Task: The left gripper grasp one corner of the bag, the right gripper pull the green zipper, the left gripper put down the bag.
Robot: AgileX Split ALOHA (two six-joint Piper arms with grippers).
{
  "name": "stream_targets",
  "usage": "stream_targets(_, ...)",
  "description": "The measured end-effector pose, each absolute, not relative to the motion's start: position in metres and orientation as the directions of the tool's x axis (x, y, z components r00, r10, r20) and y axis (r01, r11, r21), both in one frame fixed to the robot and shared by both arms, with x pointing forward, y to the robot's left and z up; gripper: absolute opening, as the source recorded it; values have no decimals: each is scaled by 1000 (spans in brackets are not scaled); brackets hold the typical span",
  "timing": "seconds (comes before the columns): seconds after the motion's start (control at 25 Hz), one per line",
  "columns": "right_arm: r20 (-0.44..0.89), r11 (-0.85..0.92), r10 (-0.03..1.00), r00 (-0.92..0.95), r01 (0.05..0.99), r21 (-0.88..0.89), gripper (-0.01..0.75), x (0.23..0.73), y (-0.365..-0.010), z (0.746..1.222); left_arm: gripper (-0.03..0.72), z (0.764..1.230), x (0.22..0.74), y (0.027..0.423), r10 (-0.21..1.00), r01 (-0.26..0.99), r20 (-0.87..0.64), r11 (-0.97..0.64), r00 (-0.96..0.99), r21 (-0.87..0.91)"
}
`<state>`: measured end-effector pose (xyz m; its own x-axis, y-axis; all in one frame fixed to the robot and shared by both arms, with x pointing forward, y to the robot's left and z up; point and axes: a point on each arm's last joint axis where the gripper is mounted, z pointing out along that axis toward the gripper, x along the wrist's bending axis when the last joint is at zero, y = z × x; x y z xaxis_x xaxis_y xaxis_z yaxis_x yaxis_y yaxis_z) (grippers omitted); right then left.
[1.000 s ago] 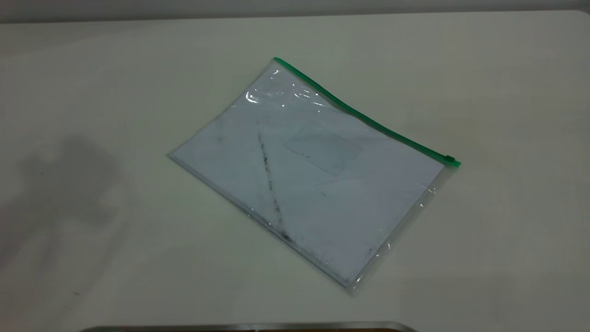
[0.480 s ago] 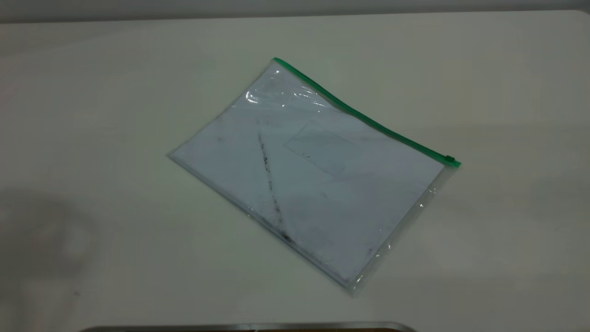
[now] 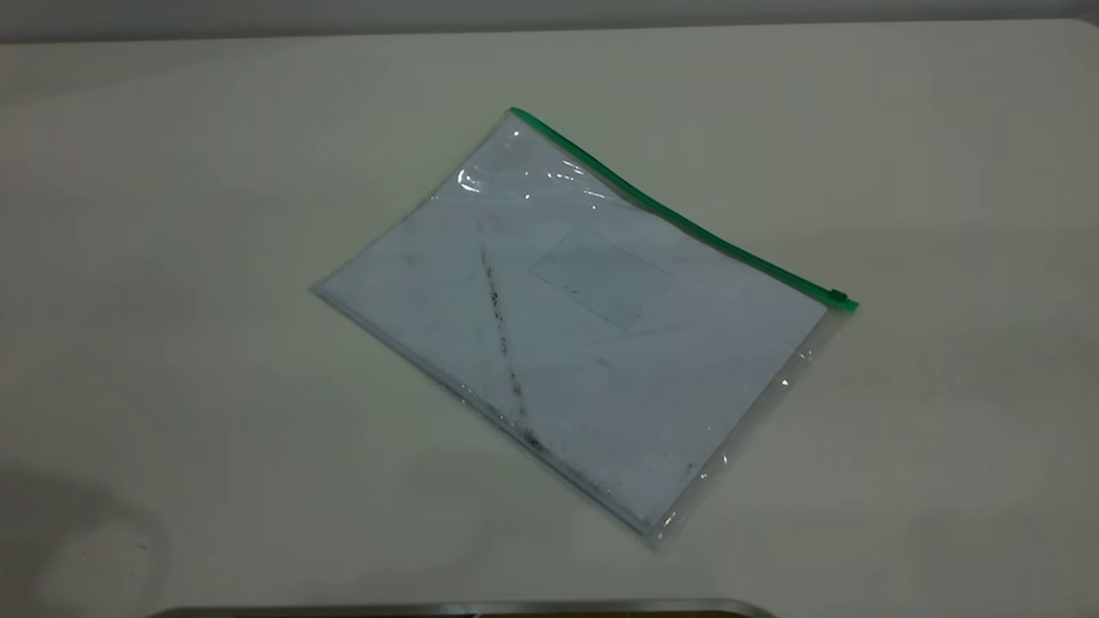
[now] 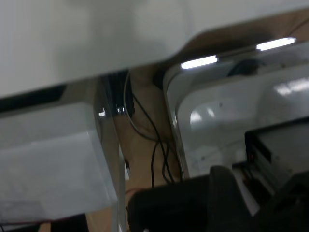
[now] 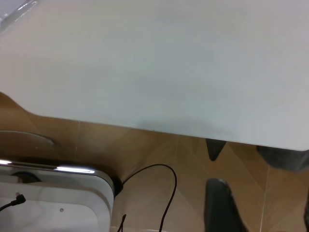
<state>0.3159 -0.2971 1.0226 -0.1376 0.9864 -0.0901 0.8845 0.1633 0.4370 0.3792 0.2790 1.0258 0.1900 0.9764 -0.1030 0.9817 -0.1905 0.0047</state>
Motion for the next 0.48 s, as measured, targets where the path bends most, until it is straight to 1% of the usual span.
stream_targets(0.08, -90, 162, 987, -137, 885, 437, 437, 316, -297, 1023, 447, 1020, 369, 280, 977, 982, -102, -189, 189, 8)
stream_targets(0.36, -87, 156, 987, -131, 885, 438, 415, 316, -297, 1023, 447, 1009, 325, 285, 978, 970, -72, -180, 194, 162)
stream_targets(0.48, -87, 156, 987, -131, 885, 438, 413, 316, -297, 1023, 447, 1017, 308, 288, 979, 942, -47, -175, 196, 285)
